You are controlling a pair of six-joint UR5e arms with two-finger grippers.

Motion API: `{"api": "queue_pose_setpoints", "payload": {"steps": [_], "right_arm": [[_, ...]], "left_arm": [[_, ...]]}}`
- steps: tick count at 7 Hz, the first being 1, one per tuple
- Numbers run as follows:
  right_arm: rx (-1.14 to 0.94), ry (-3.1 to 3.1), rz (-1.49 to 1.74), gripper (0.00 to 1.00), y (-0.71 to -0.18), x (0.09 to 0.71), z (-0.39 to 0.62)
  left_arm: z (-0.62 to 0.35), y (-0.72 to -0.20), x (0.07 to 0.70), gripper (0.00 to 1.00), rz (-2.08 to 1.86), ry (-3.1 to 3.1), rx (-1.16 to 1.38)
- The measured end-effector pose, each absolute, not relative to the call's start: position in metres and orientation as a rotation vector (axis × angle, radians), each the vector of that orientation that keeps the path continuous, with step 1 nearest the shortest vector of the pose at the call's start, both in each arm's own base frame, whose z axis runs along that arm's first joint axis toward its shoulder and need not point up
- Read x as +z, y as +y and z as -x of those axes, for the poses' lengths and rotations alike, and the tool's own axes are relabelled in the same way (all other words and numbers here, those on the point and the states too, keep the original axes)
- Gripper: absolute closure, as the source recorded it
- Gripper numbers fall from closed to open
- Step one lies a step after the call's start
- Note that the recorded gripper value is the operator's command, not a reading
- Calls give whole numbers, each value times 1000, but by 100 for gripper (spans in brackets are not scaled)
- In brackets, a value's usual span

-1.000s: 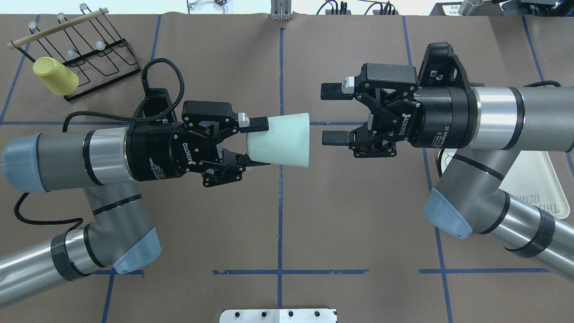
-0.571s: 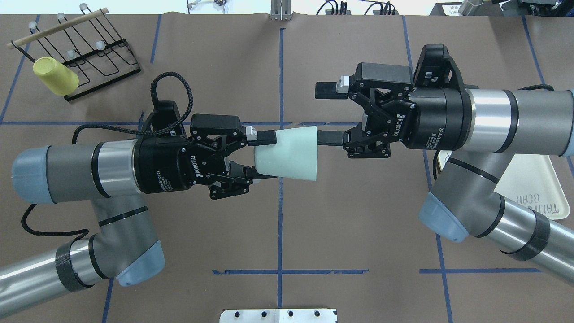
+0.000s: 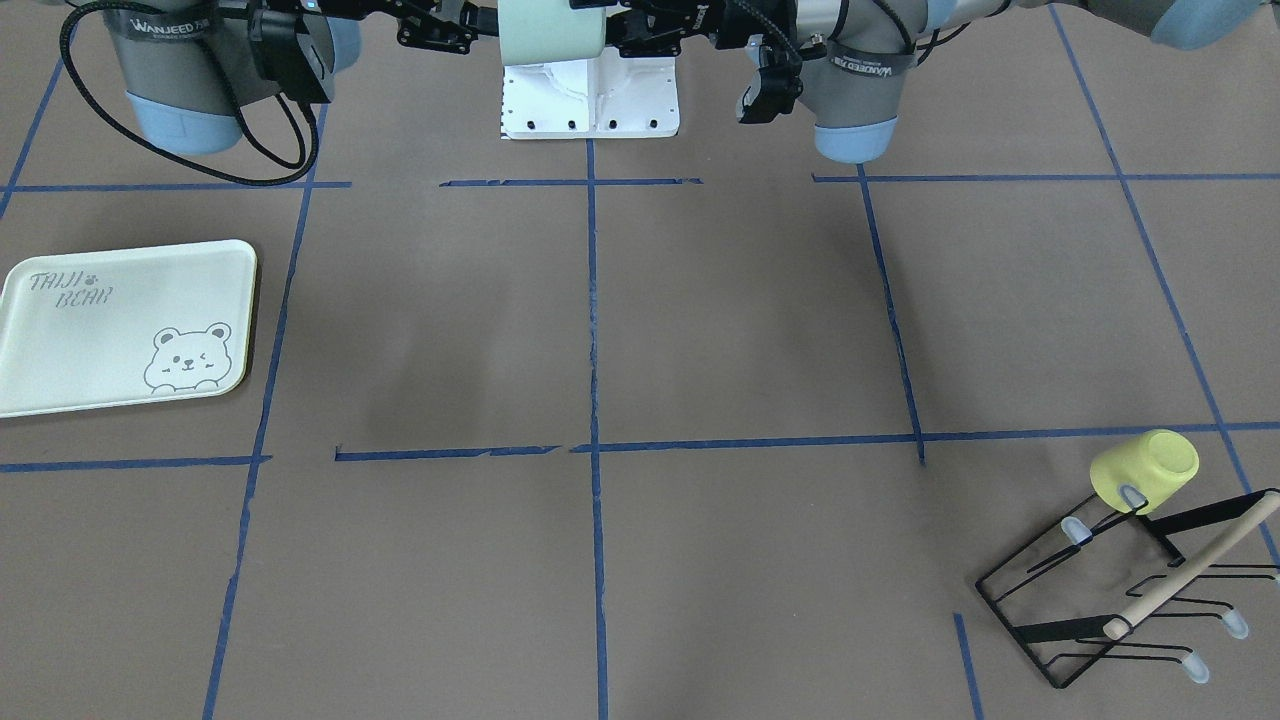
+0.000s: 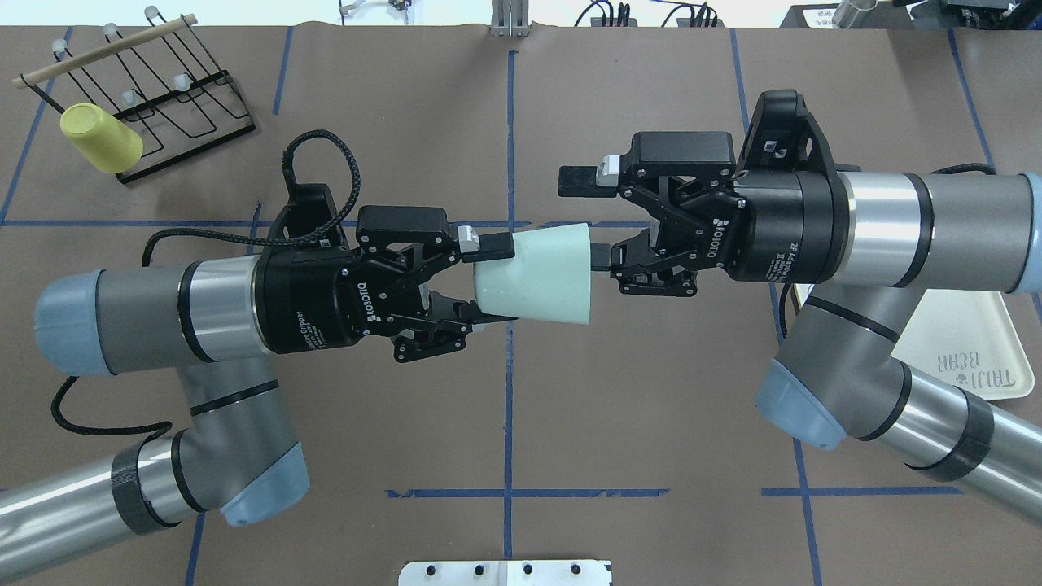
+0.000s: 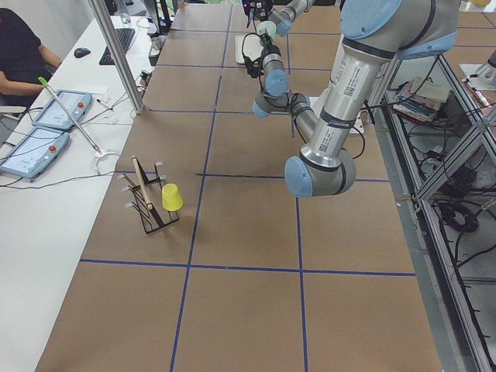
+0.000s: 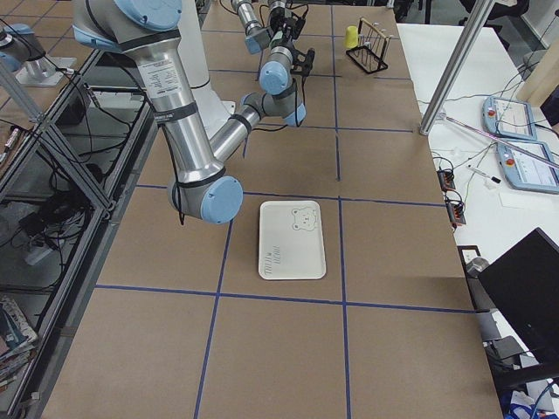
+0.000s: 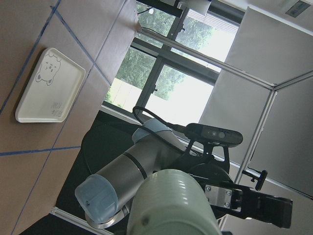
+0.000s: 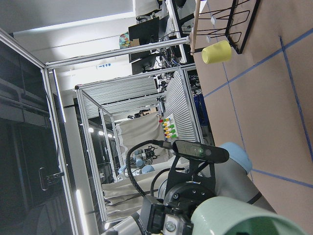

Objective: Left arm grabs green cup and hands to right arm on tray

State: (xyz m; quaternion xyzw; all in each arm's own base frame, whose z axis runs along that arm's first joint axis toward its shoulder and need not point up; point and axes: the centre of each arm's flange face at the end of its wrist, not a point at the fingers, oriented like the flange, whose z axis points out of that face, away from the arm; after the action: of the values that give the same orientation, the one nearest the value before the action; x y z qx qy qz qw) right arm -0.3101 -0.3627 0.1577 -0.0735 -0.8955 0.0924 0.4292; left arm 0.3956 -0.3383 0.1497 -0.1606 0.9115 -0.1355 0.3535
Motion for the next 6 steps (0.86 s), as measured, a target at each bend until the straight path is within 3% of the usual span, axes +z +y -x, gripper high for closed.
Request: {"api": "queue_pose_setpoints", "payload": {"steps": [1, 2, 3, 4, 6], "right_arm": [[227, -2236, 183, 80, -362, 158, 310], [221, -2239, 182, 90, -360, 160, 310], [213, -2243, 180, 98, -359, 162, 310], [205, -2247, 171, 100, -358, 162, 310], [197, -2254, 159, 100, -356, 161, 308]], "left_arm": [[-396, -338, 149, 90, 416, 2358, -351], [-395, -337, 149, 76, 416, 2360, -351], [-393, -336, 148, 45, 416, 2365, -348], [-392, -336, 146, 0, 415, 2367, -346], [-391, -336, 146, 0, 408, 2367, -361]]}}
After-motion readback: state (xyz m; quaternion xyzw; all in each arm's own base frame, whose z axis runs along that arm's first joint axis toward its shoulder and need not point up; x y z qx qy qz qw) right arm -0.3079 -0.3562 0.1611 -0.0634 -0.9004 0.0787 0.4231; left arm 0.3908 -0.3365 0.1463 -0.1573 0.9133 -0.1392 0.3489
